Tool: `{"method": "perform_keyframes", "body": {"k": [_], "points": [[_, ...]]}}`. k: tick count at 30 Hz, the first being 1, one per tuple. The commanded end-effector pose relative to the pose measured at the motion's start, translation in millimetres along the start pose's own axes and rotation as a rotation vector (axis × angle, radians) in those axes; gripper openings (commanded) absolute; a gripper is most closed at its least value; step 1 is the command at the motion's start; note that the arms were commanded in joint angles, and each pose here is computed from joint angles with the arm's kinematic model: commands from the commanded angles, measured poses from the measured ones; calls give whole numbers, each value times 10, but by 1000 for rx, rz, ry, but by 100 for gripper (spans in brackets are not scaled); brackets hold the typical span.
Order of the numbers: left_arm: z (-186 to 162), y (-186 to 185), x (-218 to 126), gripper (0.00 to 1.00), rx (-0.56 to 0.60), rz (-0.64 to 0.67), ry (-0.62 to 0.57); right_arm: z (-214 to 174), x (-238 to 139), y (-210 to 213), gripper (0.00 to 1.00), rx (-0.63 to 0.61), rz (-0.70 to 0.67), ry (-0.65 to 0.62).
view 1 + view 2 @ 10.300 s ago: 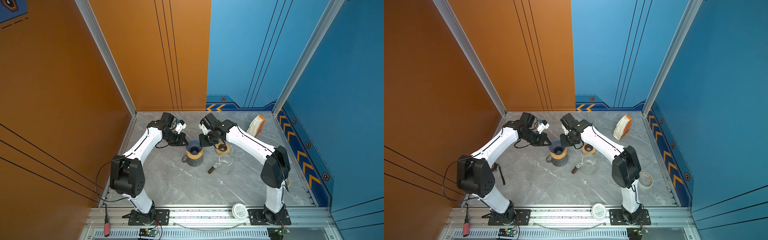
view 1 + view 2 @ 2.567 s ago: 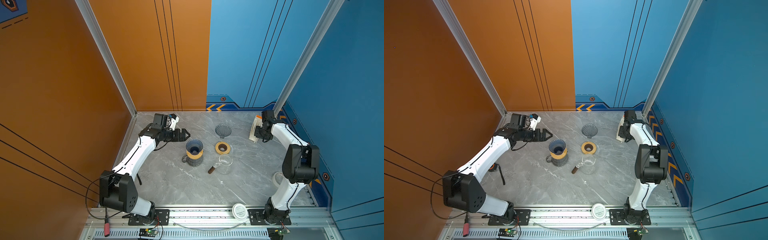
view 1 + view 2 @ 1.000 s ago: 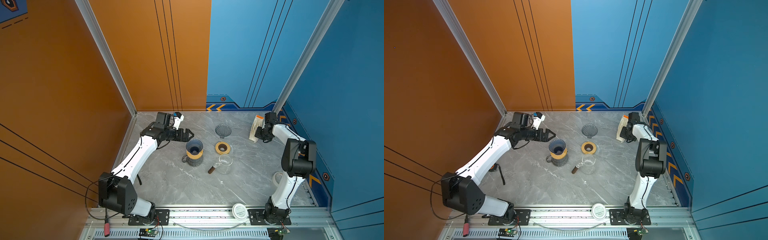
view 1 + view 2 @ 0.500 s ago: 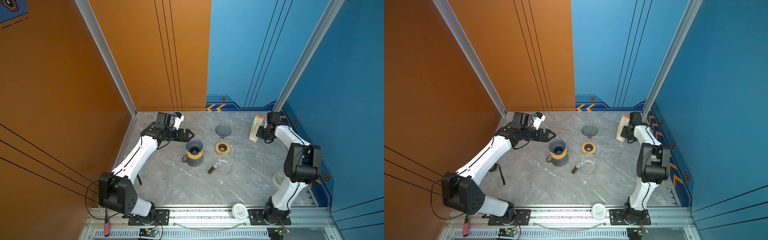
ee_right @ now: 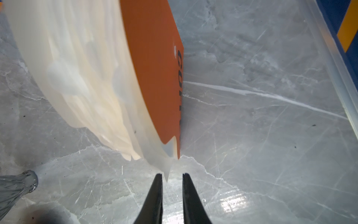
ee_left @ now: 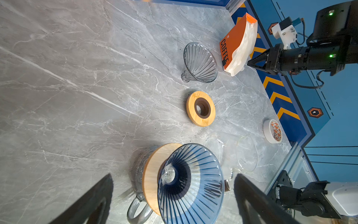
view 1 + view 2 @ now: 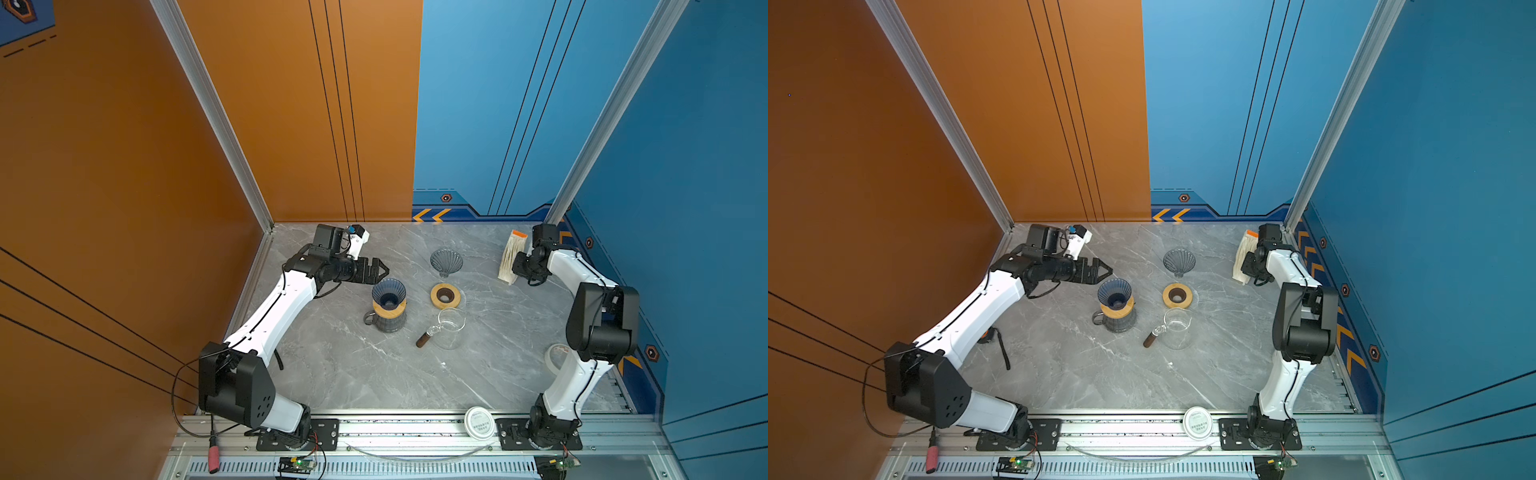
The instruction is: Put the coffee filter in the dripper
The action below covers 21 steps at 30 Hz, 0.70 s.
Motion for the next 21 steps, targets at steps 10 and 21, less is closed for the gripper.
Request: {"method": "perform_keyframes", "body": {"k": [10, 21], "points": [[117, -77, 9, 98, 39, -3, -7, 128, 132, 11, 9, 20, -12, -14], [126, -96, 29, 98, 44, -5, -5, 128, 76, 23, 0, 13, -10, -23]]}}
Point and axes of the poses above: each gripper's point midway between its finger pads, its own x axis out along the fingers, its own y axis along the line the jaws close on, z = x × y, the point moved 2 cm from there along -x, back along the fingers, and after that the axes turned 1 degree about -x, right-handed, at the moved point
